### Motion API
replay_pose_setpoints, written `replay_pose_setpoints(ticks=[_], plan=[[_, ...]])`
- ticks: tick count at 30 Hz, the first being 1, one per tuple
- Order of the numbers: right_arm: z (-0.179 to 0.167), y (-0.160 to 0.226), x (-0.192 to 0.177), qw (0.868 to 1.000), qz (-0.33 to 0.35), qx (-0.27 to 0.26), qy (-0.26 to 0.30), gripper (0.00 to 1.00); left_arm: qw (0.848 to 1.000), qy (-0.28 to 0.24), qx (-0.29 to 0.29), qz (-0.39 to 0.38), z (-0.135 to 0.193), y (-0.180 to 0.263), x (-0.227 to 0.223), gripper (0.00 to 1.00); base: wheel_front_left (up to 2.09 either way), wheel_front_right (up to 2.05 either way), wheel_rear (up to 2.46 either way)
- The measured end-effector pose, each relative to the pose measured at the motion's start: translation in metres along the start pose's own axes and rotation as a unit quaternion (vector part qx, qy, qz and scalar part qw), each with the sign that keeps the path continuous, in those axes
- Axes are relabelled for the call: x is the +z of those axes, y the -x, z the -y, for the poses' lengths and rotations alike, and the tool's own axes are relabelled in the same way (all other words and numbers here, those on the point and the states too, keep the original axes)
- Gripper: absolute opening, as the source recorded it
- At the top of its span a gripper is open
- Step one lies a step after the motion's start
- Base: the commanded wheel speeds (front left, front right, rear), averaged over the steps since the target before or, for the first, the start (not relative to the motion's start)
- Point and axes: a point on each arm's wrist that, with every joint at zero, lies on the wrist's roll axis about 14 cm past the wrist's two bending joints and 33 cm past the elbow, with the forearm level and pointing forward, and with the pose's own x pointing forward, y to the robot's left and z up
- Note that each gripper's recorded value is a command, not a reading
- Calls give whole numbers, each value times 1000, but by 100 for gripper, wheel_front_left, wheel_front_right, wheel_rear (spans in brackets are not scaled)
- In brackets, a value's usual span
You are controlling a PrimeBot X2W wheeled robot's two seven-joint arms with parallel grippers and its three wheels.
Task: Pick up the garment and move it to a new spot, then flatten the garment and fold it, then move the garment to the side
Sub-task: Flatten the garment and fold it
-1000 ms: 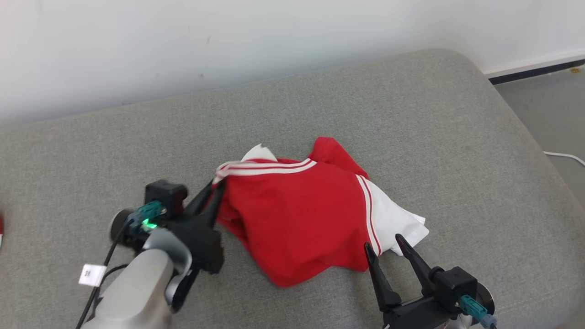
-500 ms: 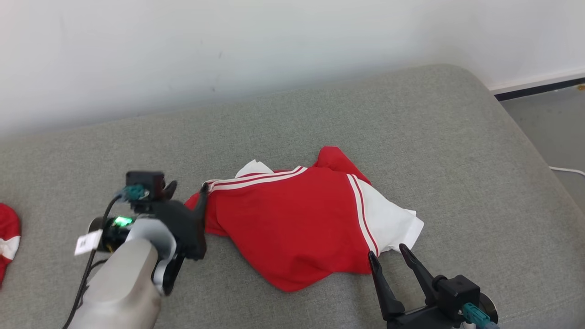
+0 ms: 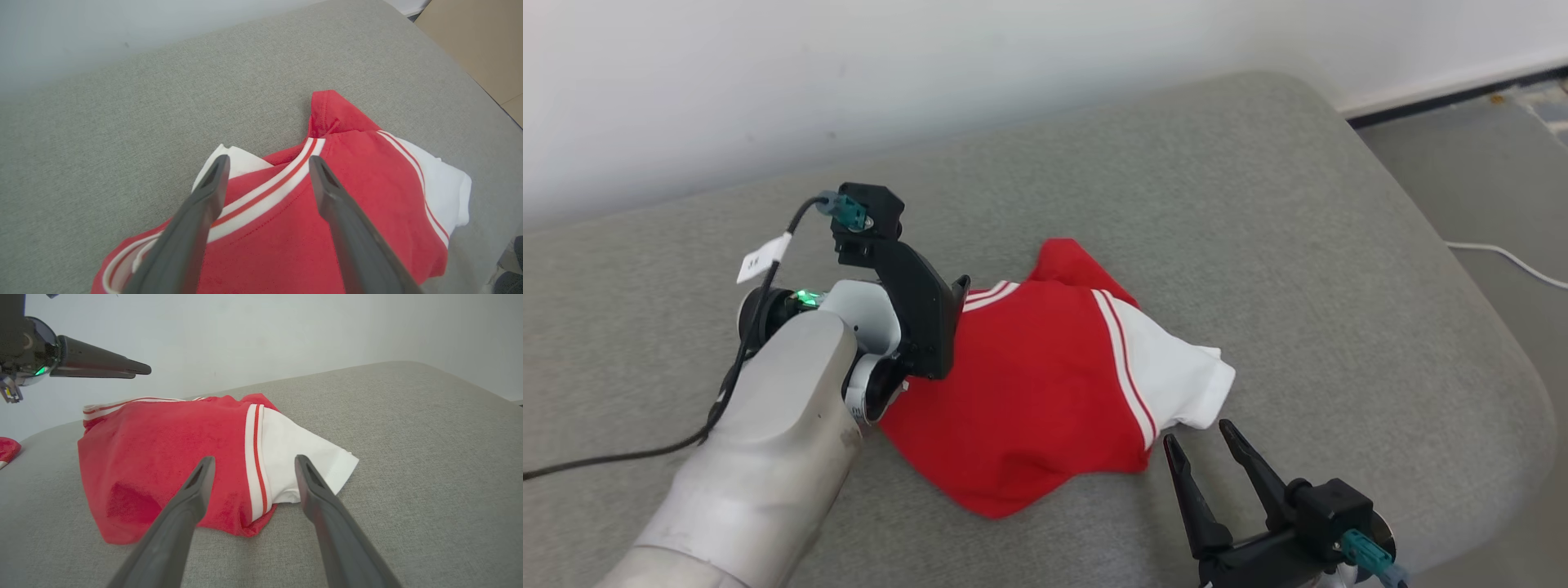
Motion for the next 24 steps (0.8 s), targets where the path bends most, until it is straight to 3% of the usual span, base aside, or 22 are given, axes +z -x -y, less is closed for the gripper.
replay_pose_setpoints(ticks=[14, 23, 24], plan=[[41, 14, -18, 997, -28, -72, -13, 100, 988, -12, -61, -138, 39, -55, -41, 100, 0, 0, 0], [44, 12, -19, 997, -28, -75, -15, 100, 982, -3, -99, -160, 60, -54, -47, 100, 0, 0, 0], [43, 11, -18, 997, -26, -73, -15, 100, 982, -7, -102, -158, 62, -53, -46, 53, 0, 0, 0]])
